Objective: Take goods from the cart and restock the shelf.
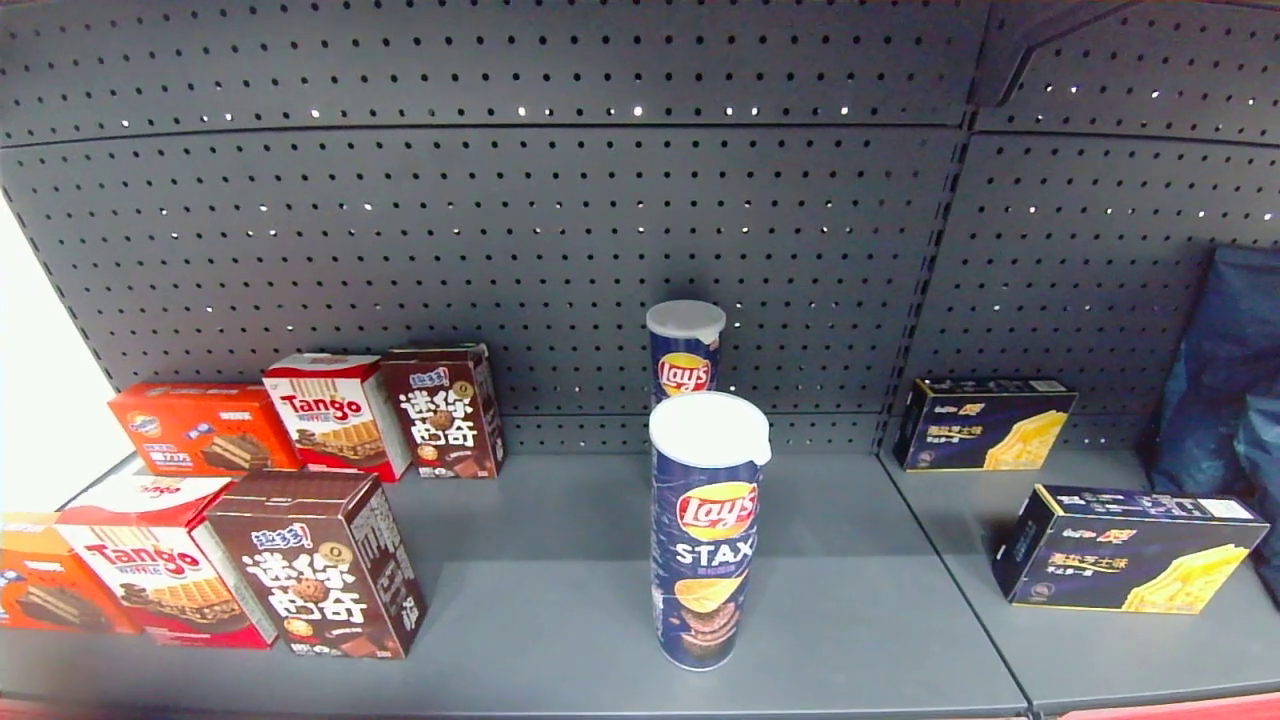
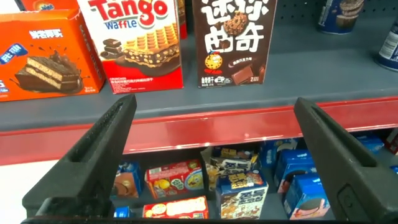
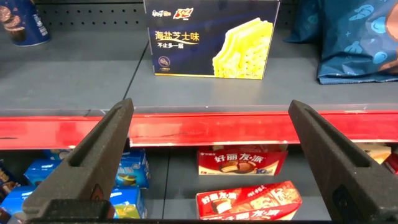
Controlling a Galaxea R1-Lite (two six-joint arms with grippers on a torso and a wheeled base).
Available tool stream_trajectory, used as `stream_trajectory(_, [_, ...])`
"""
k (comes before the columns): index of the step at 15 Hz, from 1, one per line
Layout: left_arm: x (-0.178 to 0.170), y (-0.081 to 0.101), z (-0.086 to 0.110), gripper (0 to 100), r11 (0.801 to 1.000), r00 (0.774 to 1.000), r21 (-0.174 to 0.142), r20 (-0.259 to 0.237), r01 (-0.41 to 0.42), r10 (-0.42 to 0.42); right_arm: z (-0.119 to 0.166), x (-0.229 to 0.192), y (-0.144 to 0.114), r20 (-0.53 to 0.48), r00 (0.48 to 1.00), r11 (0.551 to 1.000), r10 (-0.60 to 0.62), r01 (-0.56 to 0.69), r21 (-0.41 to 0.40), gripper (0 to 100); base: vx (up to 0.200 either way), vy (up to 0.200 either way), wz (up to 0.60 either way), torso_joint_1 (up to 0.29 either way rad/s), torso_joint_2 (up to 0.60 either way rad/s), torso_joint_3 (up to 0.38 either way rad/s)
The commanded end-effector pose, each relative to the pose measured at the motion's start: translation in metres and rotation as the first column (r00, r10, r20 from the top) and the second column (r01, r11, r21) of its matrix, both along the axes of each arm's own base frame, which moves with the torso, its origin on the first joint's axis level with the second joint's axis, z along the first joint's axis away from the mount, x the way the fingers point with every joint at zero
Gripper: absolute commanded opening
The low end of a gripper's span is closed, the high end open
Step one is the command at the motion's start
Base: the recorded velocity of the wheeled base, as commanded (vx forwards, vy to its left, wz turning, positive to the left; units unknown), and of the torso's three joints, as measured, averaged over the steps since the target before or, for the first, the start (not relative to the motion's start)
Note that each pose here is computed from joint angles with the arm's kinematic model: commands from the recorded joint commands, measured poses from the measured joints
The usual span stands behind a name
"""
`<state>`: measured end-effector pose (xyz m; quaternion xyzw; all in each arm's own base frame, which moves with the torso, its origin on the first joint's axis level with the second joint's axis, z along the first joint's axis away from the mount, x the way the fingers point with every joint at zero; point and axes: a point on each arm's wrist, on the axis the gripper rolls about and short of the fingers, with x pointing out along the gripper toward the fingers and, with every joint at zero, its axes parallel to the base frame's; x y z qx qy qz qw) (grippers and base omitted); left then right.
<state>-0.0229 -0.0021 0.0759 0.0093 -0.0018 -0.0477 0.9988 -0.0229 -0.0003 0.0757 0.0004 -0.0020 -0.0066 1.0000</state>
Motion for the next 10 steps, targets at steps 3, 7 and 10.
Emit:
stream_trajectory(3, [0.0000, 0.0000, -0.0001, 100, 1.000, 1.000, 0.000, 0.000, 0.001, -0.001, 0.0001, 0.0001, 0.0001, -0.001, 1.000, 1.000, 0.002, -0.002, -0.001, 100, 0.000, 0.000, 0.20, 0.004, 0.00, 0.001])
stream_trajectory(7, [0.0000, 0.0000, -0.0001, 100, 1.000, 1.000, 0.000, 0.000, 0.001, -0.001, 0.0001, 0.0001, 0.0001, -0.001, 1.000, 1.000, 0.002, -0.002, 0.001, 100, 0.000, 0.000, 0.15, 0.001, 0.00, 0.001])
stream_trajectory(10, [0.0000, -0.0001, -0.0001, 100, 1.000, 1.000, 0.001, 0.000, 0.003, -0.003, 0.0001, 0.0001, 0.0001, -0.001, 1.000, 1.000, 0.002, -0.002, 0.001, 100, 0.000, 0.000, 0.00, 0.000, 0.00, 0.000])
